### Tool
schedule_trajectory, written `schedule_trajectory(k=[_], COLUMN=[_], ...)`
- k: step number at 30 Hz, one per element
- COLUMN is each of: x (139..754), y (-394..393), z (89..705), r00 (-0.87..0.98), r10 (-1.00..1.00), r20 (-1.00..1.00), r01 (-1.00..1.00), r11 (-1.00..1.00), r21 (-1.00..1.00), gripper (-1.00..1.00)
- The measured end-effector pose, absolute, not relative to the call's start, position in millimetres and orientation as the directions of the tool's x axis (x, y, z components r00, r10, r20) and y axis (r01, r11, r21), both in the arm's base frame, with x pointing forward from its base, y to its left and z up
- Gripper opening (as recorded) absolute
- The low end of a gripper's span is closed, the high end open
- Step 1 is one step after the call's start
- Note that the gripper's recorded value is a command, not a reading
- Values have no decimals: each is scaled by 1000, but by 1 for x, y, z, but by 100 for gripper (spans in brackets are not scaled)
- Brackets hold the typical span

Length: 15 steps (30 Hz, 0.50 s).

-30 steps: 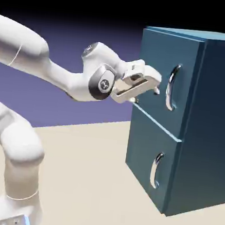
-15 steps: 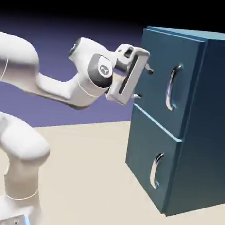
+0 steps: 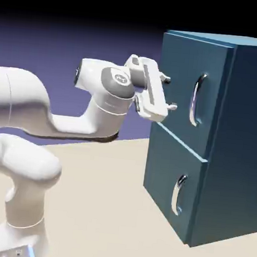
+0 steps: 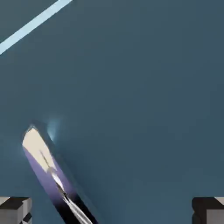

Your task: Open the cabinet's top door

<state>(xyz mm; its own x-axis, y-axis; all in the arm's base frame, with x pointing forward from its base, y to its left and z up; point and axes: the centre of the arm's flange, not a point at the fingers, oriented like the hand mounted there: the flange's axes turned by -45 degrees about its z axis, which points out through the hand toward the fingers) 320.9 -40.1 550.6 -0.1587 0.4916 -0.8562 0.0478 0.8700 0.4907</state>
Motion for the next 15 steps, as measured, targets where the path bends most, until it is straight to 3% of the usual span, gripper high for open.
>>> schedule_trajectory(k=[11,15], x=[337,367], y=[-70,-69], z=[519,520], r00=[0,0], r10=[0,2], r20=[-1000,-1000], r01=[-54,-55], r11=[999,998], r21=[0,2], gripper=[0,0])
